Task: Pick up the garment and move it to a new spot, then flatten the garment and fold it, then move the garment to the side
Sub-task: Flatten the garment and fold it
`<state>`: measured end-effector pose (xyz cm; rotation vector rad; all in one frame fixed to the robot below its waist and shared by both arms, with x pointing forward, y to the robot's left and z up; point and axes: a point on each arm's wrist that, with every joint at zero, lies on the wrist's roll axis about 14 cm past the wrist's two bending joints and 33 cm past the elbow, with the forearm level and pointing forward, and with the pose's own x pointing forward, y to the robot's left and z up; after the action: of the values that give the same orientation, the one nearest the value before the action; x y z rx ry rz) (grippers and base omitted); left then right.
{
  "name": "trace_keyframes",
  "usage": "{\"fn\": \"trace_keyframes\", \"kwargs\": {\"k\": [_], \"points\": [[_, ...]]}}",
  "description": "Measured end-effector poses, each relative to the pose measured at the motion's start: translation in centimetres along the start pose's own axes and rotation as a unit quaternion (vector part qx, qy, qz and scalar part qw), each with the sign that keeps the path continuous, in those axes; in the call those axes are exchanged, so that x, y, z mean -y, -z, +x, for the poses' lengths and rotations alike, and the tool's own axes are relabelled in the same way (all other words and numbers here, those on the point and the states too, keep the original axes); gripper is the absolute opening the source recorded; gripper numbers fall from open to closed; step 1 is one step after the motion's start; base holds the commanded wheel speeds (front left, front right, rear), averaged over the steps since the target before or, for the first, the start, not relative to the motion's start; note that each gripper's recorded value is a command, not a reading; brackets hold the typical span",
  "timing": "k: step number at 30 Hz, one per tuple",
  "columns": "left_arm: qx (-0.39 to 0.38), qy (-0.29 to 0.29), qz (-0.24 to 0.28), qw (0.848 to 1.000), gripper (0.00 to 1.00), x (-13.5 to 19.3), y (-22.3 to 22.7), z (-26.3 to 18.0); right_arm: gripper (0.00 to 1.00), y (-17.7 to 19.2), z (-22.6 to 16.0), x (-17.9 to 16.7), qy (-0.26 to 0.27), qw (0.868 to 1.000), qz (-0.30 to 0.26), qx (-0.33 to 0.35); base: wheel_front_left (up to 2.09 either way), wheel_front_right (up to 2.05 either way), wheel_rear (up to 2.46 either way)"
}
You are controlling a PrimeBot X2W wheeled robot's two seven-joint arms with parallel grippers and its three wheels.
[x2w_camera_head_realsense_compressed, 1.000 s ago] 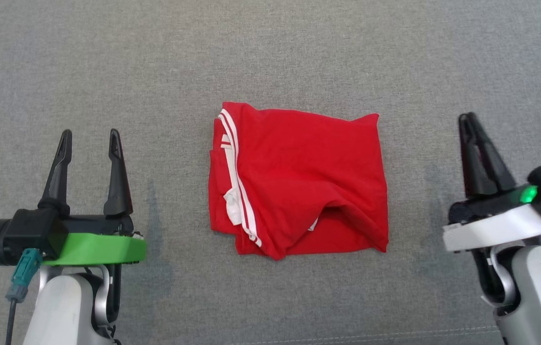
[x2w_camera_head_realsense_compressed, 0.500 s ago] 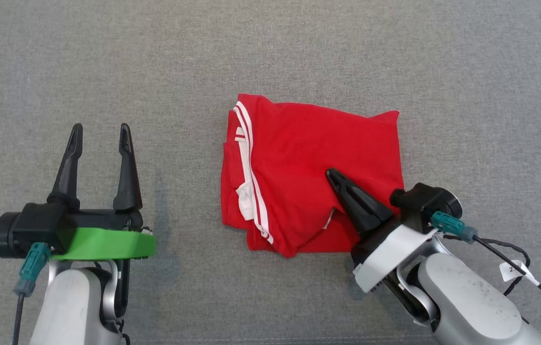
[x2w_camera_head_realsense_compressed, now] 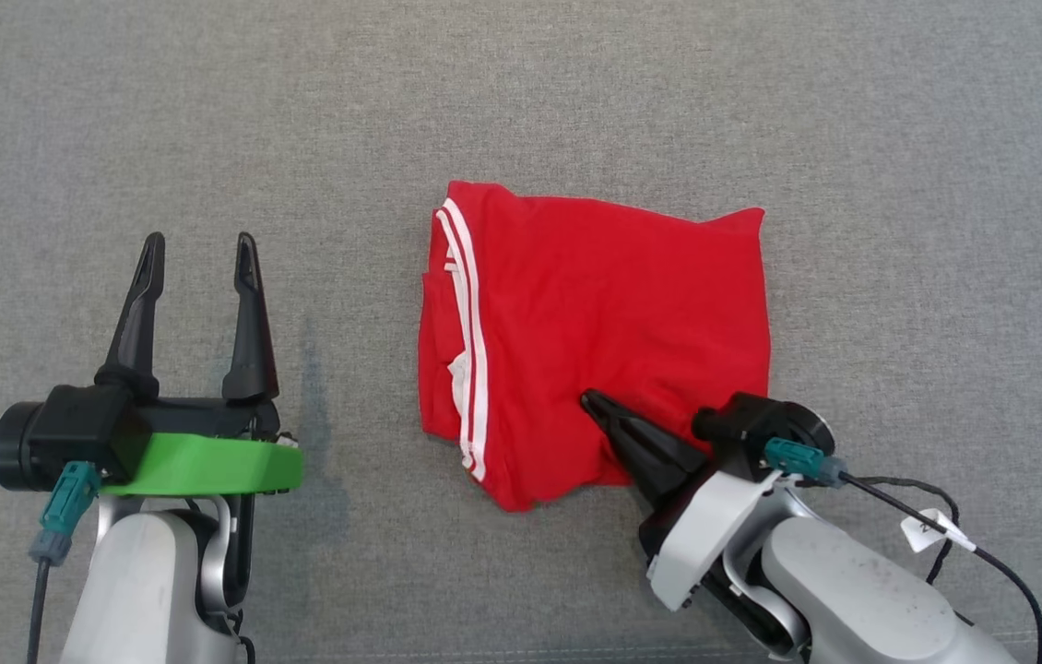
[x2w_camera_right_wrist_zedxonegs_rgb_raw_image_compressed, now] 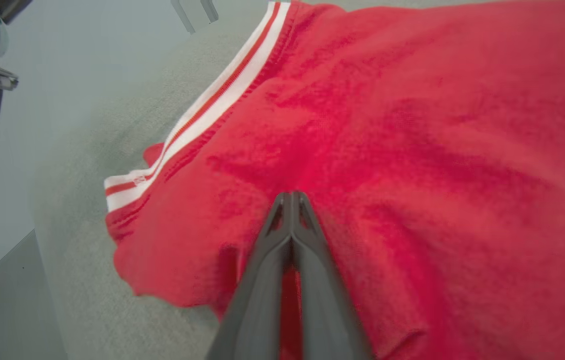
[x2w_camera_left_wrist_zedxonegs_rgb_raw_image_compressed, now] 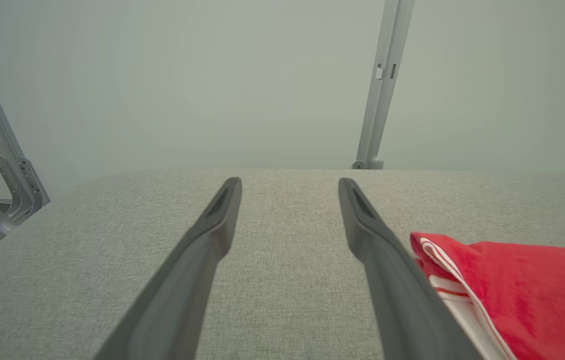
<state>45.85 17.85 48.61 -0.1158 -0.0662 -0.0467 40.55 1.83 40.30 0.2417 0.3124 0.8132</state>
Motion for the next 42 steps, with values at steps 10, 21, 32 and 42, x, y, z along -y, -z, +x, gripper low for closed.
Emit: {"fn": "trace_keyframes", "kwargs": {"k": [10,21,32,42], "points": [[-0.002,0.005,-0.002,1.000,1.00,0.2,0.1,0.1,0.00,-1.2,0.8,-1.7,-0.017,0.999,0.020,0.027,0.00,0.00,0.00],[0.005,0.014,-0.001,1.000,1.00,0.9,-0.4,0.3,1.00,-10.5,-4.4,7.0,0.151,0.970,0.005,0.188,0.00,0.00,0.00],[0.023,0.017,-0.002,1.000,1.00,0.5,-2.2,-0.3,1.00,-14.3,-13.3,12.7,0.297,0.921,-0.060,0.246,0.00,0.00,0.00],[0.028,0.011,0.005,1.000,1.00,-1.0,-3.6,-2.7,1.00,-14.3,-15.5,11.2,0.306,0.920,-0.074,0.231,0.00,0.00,0.00]]}}
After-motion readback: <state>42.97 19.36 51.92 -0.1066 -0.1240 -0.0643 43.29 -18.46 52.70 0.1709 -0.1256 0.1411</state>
